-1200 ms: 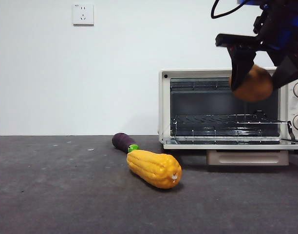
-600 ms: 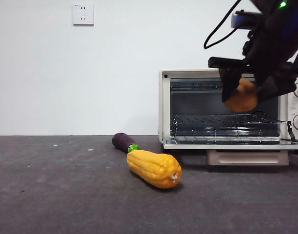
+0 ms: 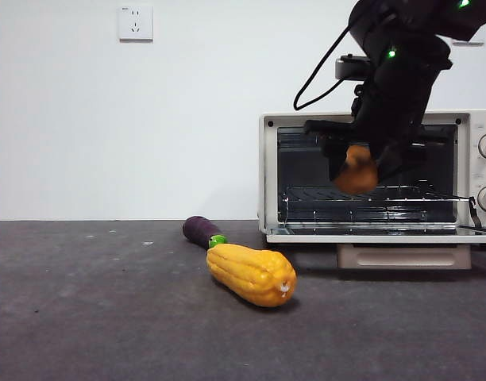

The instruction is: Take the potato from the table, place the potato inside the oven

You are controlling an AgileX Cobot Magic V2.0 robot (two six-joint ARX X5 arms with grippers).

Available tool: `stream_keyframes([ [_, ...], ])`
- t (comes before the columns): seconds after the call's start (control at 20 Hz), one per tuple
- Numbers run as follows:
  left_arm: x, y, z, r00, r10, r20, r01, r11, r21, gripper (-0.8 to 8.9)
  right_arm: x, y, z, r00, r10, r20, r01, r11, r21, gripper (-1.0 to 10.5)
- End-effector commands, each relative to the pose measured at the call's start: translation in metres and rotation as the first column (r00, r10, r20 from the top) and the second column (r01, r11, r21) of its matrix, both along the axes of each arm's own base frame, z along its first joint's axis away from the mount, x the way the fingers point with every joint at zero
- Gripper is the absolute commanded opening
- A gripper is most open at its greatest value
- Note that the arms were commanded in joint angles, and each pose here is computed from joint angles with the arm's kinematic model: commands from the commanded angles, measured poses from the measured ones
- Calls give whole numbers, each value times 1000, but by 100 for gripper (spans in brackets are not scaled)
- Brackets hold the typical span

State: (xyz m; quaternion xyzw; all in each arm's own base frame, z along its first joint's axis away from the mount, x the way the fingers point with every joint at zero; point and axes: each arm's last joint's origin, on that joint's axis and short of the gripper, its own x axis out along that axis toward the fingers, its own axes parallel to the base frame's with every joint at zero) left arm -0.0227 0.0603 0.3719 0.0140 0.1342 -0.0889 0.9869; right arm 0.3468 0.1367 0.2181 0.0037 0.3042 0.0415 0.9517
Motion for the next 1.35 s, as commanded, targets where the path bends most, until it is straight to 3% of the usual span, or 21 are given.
stream_keyframes([
  [0.05,1,-1,-1,1000,4,-1,-4,1000,-9,-5,7,1,-3,1000,-15,7,15,1000,-2,12],
  [0.25,1,-1,0,1000,4,-2,-5,1000,-7,-5,16,3,-11,1000,-26,-9,25,1000,-13,164],
  [0.5,3,-3,0,1000,4,-7,-4,1000,-1,-5,21,4,-15,999,-44,-7,44,999,-5,170],
  [0.75,6,-8,2,1000,4,-21,-4,1000,17,-5,21,4,-14,999,-43,-3,43,999,-5,517],
  [0.8,7,-9,2,1000,4,-24,-4,1000,22,-4,21,5,-14,999,-43,0,43,999,-4,545],
  [1.1,12,-16,4,999,-2,-45,4,999,44,-4,12,1,9,999,-50,19,50,999,-1,544],
  [1.35,15,-19,5,998,2,-56,0,999,42,-5,-21,-5,45,999,-51,-17,50,998,-37,543],
])
